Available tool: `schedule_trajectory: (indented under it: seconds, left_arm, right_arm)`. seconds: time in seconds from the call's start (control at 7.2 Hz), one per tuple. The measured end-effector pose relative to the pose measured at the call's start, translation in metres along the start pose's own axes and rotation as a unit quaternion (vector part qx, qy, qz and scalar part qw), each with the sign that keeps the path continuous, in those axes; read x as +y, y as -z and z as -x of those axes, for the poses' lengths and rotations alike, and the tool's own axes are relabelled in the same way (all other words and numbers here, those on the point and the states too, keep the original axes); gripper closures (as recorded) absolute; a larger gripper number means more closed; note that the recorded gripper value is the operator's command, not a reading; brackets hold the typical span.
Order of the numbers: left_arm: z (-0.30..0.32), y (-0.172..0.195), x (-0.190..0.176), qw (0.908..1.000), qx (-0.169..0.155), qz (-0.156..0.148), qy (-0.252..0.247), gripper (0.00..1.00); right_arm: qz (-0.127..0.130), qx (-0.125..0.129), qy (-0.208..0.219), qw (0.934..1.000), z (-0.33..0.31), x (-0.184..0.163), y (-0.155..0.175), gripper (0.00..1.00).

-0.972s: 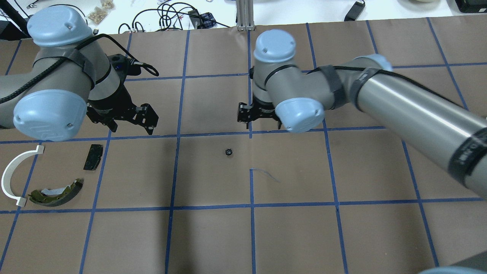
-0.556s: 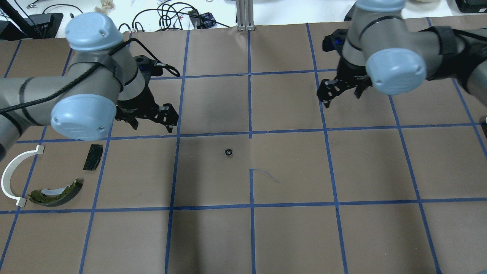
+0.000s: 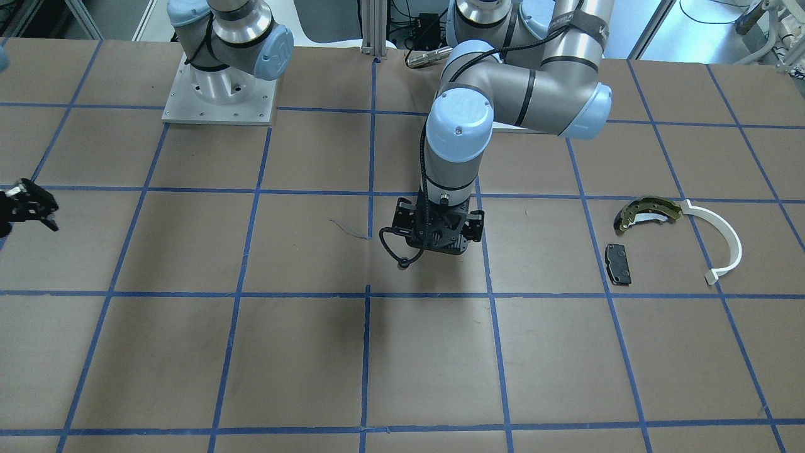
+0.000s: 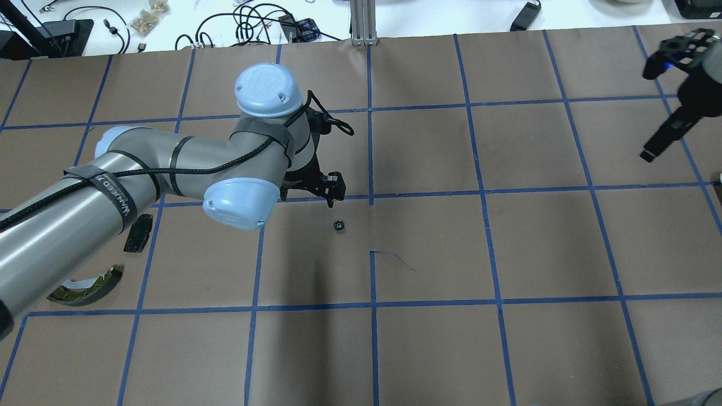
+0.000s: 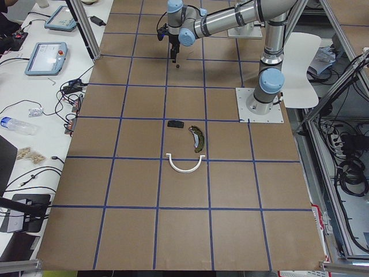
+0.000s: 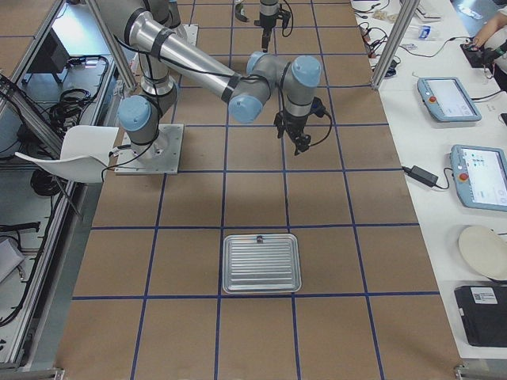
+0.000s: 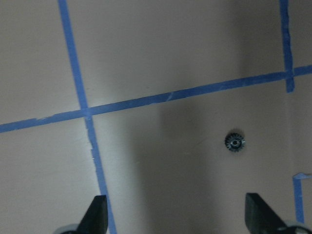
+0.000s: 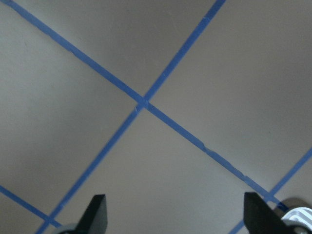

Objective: Place bearing gear from tray to pile

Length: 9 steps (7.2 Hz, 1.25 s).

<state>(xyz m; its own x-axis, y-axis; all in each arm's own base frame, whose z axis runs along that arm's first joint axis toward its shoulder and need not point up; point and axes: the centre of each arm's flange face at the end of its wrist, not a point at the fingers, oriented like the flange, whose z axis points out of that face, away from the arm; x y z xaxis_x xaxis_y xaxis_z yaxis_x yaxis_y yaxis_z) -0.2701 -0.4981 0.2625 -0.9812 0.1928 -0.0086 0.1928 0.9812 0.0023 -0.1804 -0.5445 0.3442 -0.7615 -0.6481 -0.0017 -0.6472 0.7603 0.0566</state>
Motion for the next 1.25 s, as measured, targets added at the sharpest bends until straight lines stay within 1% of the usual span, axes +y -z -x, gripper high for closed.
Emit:
schedule_trajectory:
  seconds: [0.14, 0.28, 0.42, 0.56, 0.69, 0.83, 0.97, 1.25]
  left_arm:
    - [-0.009, -0.018, -0.005, 1.0000, 0.005, 0.002, -0.003, 0.00]
    - [-0.014, -0.033, -0.008, 0.9999, 0.006, 0.005, -0.006, 0.01]
    - [-0.017, -0.045, -0.010, 0.9999, 0.007, 0.010, -0.009, 0.07]
    - [-0.019, -0.056, -0.011, 0.9998, 0.006, 0.017, -0.010, 0.09]
    - [-0.020, -0.064, -0.012, 0.9996, 0.006, 0.024, -0.011, 0.10]
    - [-0.021, -0.071, -0.013, 0.9995, 0.005, 0.029, -0.011, 0.18]
    - [-0.021, -0.077, -0.013, 0.9994, 0.005, 0.032, -0.012, 0.18]
    - [-0.022, -0.085, -0.014, 0.9992, 0.005, 0.037, -0.012, 0.22]
  right_arm:
    - [-0.002, -0.008, 0.045, 0.9989, -0.032, 0.044, -0.013, 0.04]
    - [-0.011, -0.016, 0.085, 0.9962, -0.061, 0.087, -0.033, 0.05]
    - [-0.033, -0.019, 0.125, 0.9914, -0.087, 0.126, -0.057, 0.05]
    - [-0.055, -0.019, 0.168, 0.9841, -0.109, 0.162, -0.086, 0.04]
    - [-0.068, -0.022, 0.204, 0.9763, -0.122, 0.192, -0.110, 0.04]
    - [-0.073, -0.025, 0.234, 0.9692, -0.131, 0.214, -0.127, 0.07]
    - [-0.078, -0.030, 0.253, 0.9637, -0.137, 0.227, -0.141, 0.11]
    - [-0.087, -0.041, 0.264, 0.9596, -0.137, 0.232, -0.162, 0.16]
